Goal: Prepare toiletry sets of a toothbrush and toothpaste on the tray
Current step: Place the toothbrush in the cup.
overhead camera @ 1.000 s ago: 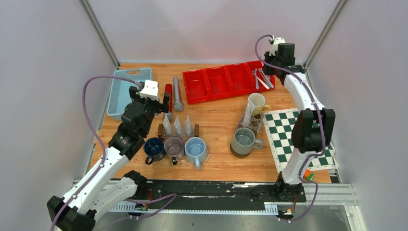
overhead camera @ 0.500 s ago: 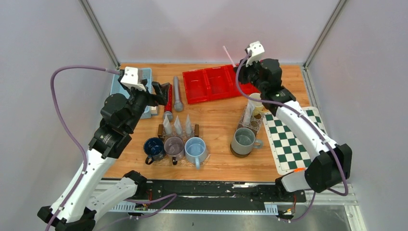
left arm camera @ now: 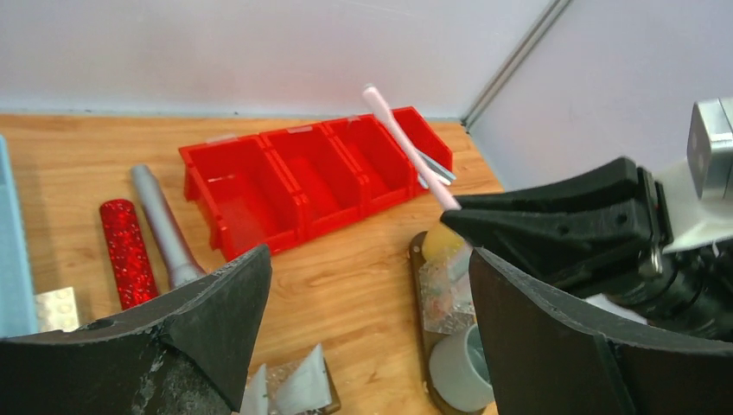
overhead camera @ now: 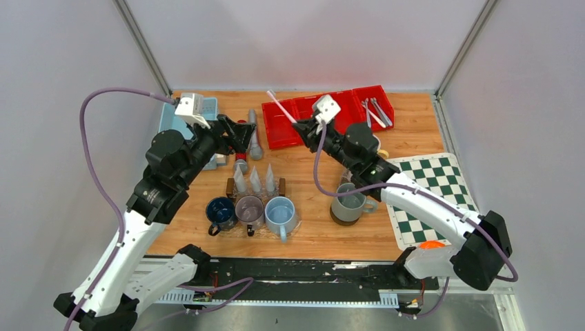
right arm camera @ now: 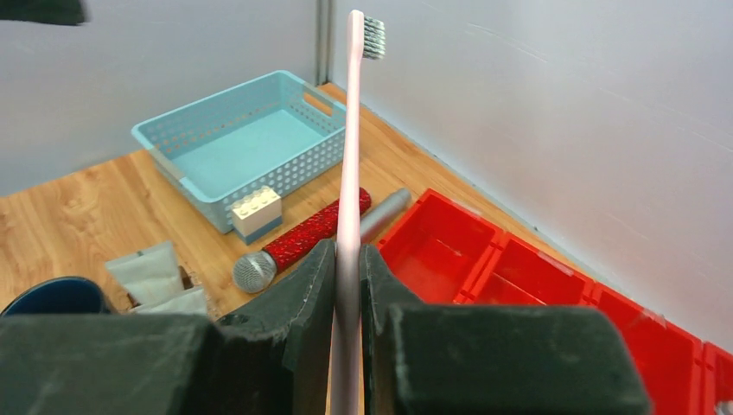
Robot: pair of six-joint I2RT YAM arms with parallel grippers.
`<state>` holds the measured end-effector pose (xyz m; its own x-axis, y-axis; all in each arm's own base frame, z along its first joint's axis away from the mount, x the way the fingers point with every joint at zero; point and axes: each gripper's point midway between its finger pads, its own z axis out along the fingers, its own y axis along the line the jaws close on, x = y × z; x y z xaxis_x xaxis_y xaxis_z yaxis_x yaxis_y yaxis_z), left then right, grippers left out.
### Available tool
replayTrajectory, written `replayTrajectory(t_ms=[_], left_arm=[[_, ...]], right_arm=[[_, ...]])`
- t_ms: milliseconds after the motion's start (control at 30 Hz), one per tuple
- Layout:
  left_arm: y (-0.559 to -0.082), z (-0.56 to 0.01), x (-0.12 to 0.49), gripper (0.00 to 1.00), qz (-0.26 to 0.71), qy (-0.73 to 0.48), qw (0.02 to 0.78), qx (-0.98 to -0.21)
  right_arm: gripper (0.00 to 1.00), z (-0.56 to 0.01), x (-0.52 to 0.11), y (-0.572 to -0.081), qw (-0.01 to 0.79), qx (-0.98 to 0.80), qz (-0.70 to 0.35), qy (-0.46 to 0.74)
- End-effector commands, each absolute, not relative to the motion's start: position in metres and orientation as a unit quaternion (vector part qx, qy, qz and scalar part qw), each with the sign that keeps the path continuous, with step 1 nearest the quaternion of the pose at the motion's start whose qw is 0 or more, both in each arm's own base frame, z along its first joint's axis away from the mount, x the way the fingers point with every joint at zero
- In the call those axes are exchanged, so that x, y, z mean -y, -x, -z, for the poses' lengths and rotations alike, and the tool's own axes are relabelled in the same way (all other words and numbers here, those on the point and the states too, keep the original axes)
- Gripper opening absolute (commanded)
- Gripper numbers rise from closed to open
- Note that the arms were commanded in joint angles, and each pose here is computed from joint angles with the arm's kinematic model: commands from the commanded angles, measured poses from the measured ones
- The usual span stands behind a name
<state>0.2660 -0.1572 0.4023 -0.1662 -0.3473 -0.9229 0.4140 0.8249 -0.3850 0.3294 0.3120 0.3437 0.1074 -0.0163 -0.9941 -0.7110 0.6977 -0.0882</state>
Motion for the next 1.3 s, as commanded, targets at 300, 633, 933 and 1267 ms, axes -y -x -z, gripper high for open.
replayTrajectory(t_ms=[300,633,933,1267], left_arm=[[-0.270,-0.410,0.155,0.78,0.337,0.068,0.619,-0.706],[-0.284,-0.404,0.143,0.62,0.336,0.106,0.618,-0.703],[-0.292,-0.407,0.154,0.56,0.387,0.111,0.604,-0.688],[-0.295,-0.403,0.166,0.42,0.430,0.111,0.580,-0.683]], right_arm=[[0.00,-0.361,-0.353,-0.277,0.747,-0.516,-0.244,0.340],[0.00,-0.351,-0.369,-0.261,0.739,-0.510,-0.259,0.357],[0.00,-0.345,-0.373,-0.259,0.734,-0.512,-0.261,0.362],[0.00,-0.342,-0.373,-0.258,0.733,-0.511,-0.261,0.365]])
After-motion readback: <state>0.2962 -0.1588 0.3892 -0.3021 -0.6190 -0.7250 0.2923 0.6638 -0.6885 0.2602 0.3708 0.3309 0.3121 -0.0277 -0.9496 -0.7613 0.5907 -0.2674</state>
